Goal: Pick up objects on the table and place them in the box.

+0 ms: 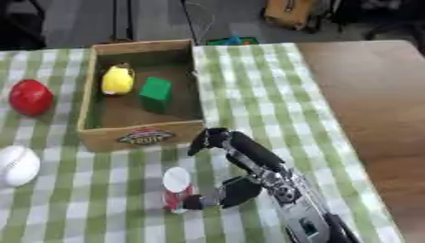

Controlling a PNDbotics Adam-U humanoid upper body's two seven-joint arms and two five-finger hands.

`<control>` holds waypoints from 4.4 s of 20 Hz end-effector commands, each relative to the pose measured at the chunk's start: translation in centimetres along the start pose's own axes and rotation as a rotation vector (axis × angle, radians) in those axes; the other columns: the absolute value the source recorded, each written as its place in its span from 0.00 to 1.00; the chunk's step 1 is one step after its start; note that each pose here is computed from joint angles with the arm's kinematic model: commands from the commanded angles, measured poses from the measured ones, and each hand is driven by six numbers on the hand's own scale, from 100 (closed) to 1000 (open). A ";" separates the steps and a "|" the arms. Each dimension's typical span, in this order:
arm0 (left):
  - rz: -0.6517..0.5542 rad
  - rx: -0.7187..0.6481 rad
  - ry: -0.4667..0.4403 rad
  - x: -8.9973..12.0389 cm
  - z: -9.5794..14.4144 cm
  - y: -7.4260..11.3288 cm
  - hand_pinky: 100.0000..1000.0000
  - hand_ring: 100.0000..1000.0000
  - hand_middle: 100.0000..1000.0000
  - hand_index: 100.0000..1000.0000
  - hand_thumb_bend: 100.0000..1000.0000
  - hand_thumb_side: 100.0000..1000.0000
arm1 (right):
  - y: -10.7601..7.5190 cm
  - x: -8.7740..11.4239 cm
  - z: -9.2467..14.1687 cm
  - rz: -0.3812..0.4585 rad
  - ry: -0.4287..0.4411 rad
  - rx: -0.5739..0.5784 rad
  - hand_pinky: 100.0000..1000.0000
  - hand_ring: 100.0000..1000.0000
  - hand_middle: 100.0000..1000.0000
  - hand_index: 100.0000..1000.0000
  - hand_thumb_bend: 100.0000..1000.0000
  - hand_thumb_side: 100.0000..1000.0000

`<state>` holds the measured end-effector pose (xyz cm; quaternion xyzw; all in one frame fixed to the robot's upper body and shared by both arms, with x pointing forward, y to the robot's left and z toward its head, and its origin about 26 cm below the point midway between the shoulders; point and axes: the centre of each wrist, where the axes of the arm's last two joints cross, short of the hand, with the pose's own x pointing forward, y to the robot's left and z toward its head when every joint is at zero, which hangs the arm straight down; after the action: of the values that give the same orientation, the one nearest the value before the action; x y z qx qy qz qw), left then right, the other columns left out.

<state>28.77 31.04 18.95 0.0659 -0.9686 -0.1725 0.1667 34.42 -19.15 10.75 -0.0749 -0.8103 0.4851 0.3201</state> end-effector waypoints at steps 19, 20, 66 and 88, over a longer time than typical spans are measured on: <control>-0.003 -0.023 -0.005 0.3 -0.5 0.0 0.30 0.62 0.74 0.75 0.00 1.00 | 0.1 0.1 -0.9 -0.093 -0.121 -0.045 0.70 0.69 0.66 0.68 0.65 0.75; -0.002 -0.023 -0.005 0.3 -0.5 0.0 0.30 0.62 0.75 0.75 0.00 1.00 | 0.2 0.0 -1.0 -0.094 -0.123 -0.042 0.70 0.69 0.67 0.68 0.66 0.74; -0.006 -0.042 0.010 0.3 -0.2 -0.4 0.29 0.61 0.75 0.74 0.00 1.00 | 2.4 -1.9 -1.1 -0.087 0.011 0.024 0.66 0.62 0.58 0.59 0.74 0.31; -0.021 -0.049 0.017 0.3 -0.2 -0.3 0.29 0.62 0.75 0.73 0.00 1.00 | 2.2 -1.9 -0.7 -0.175 0.055 -0.054 0.61 0.54 0.46 0.46 0.63 0.32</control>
<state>28.80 30.43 18.44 0.0662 -0.9615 -0.1928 0.1843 35.93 -17.75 8.58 -0.0216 -0.8217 0.4323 0.3708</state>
